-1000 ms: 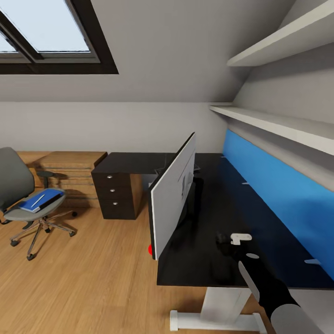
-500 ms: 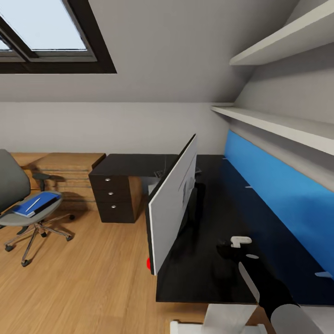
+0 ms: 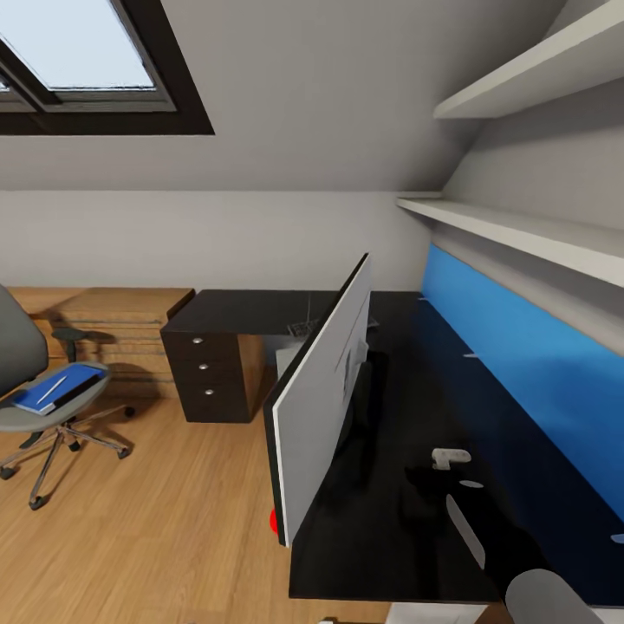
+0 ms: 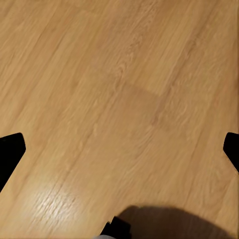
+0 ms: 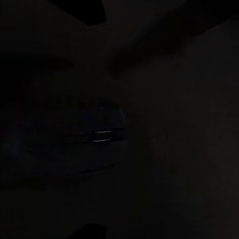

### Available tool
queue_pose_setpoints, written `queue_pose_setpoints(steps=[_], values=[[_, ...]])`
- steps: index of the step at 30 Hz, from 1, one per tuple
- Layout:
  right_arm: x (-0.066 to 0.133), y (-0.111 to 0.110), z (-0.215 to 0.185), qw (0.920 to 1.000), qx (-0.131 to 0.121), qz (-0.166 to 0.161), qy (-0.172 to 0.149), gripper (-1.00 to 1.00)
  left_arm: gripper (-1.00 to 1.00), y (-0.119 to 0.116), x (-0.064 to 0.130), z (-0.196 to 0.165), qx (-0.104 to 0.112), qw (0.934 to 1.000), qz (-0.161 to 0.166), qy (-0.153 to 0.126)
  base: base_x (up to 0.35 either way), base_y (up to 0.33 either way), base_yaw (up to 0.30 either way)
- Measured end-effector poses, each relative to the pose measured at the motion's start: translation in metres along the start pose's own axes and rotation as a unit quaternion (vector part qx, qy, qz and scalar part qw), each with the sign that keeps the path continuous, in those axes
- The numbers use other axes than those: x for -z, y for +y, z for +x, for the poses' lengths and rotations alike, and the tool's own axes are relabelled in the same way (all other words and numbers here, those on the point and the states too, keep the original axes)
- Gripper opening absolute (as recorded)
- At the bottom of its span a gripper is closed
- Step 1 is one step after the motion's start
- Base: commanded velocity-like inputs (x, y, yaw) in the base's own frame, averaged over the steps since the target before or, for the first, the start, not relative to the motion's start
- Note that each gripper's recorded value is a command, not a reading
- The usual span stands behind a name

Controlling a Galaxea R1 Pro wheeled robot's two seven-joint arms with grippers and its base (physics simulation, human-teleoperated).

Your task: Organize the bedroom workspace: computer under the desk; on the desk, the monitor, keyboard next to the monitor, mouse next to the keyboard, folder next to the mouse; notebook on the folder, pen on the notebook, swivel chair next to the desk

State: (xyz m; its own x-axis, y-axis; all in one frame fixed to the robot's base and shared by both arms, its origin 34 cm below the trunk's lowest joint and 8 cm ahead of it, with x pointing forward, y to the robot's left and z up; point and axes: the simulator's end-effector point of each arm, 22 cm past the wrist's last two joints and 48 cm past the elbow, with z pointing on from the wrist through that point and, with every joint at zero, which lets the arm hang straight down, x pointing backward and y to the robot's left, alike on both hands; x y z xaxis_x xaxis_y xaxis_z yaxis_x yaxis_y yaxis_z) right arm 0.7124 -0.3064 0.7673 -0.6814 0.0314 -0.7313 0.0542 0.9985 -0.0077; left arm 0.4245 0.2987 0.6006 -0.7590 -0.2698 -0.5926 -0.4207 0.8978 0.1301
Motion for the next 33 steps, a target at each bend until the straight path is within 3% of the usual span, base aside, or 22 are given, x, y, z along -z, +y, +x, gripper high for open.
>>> queue_pose_setpoints(steps=[22,33], values=[[-0.023,-0.001,0.024,1.0000,0.000,0.002,0.001,1.00,1.00,-0.007,-0.026,0.013,0.003,1.0000,0.002,-0.004,0.001,0.000,0.000],[-0.026,-0.002,0.029,0.9999,-0.005,0.003,0.013,1.00,1.00,-0.007,-0.026,0.013,0.003,1.0000,0.002,-0.005,0.000,0.000,0.000]])
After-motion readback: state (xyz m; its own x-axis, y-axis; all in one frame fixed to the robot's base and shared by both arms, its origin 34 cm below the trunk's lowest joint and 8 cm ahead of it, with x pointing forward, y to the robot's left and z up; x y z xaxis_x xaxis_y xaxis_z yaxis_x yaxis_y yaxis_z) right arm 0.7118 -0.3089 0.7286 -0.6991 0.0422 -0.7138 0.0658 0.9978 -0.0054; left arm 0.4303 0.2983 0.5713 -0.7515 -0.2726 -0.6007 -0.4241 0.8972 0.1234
